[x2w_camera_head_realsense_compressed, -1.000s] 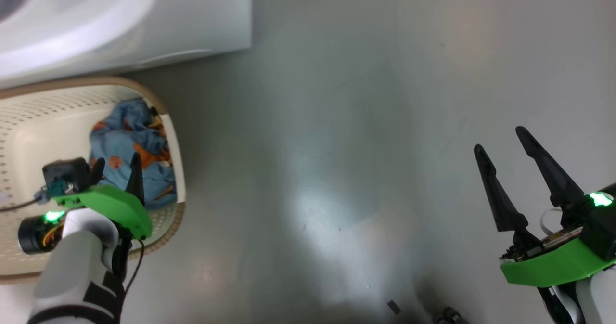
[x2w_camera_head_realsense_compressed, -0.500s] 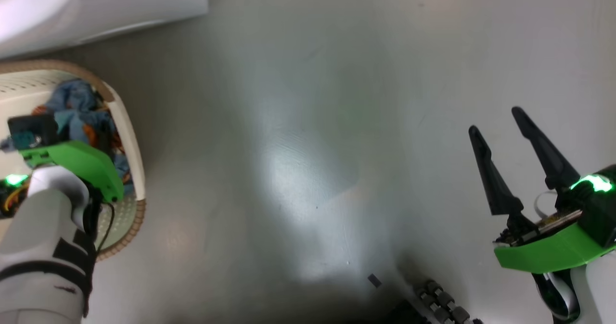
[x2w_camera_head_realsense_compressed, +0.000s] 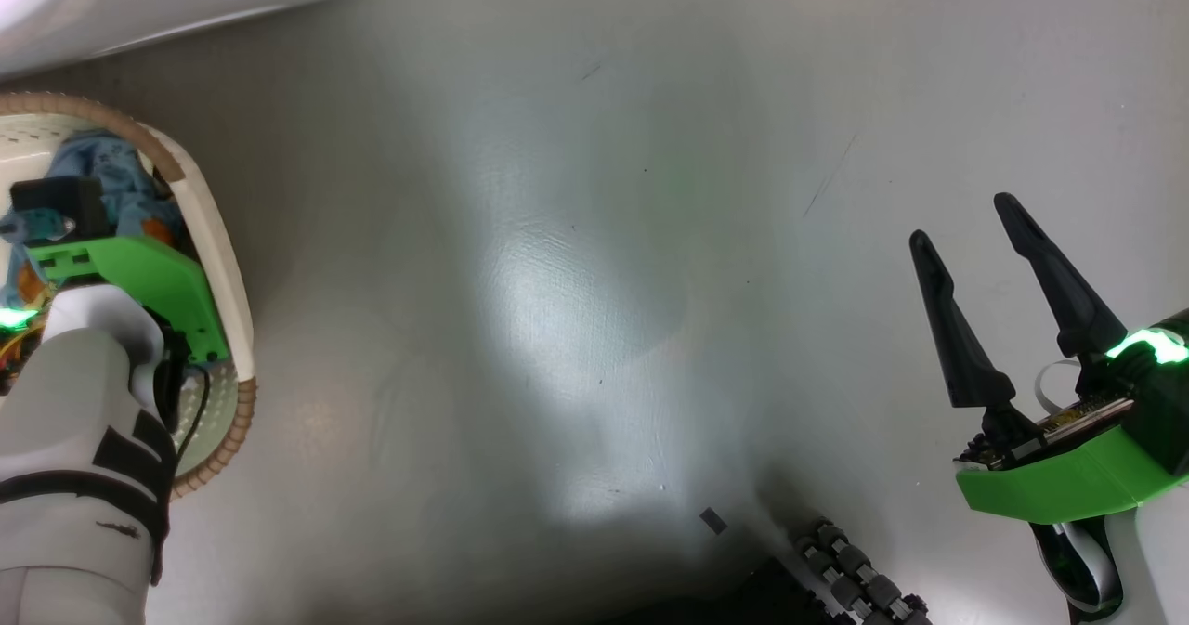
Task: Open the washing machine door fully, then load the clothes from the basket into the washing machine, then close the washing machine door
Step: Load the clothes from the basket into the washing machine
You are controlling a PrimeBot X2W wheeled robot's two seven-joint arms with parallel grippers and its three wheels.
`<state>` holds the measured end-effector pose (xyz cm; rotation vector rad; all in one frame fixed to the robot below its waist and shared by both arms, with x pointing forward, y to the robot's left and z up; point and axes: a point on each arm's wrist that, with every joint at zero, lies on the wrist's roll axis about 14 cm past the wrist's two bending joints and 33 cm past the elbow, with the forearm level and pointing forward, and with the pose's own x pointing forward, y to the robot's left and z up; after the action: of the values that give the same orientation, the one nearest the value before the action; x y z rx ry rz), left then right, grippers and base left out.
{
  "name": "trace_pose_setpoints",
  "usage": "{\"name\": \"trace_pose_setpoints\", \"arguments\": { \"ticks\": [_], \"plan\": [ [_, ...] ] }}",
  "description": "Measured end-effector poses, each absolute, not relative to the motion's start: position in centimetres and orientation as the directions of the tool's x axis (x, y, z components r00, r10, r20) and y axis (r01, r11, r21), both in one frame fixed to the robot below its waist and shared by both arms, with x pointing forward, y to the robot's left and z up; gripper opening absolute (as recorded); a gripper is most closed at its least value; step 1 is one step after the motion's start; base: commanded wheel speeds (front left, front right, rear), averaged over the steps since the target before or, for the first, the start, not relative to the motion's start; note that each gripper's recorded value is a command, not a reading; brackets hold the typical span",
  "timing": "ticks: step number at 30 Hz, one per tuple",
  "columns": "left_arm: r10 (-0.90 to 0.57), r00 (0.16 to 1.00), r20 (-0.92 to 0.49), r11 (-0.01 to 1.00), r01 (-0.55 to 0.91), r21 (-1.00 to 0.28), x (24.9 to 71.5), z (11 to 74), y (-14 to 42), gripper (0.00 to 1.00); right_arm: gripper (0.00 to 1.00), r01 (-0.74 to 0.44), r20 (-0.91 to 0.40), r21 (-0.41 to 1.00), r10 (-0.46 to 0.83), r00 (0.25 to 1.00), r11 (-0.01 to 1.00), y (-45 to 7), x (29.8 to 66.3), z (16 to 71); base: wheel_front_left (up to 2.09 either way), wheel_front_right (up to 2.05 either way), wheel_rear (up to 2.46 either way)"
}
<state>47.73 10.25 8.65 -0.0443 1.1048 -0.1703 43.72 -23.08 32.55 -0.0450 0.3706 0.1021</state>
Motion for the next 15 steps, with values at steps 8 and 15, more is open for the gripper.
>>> {"name": "trace_pose_setpoints", "arguments": {
  "ticks": [8, 15],
  "plan": [
    [-0.168, 0.440, -0.882, 0.983, 0.137, -0.119, 47.8, 8.8, 10.2, 0.00, 1.00, -0.108, -0.360, -0.024, 0.092, 0.929, 0.994, -23.0, 43.8, 32.7, 0.00, 0.00, 0.00],
    [-0.159, 0.467, -0.870, 0.985, 0.135, -0.107, 48.5, 9.9, 10.9, 0.00, 1.00, -0.118, -0.311, -0.018, 0.107, 0.945, 0.993, -22.5, 44.8, 34.1, 0.00, 0.00, 0.00]
  ]
}}
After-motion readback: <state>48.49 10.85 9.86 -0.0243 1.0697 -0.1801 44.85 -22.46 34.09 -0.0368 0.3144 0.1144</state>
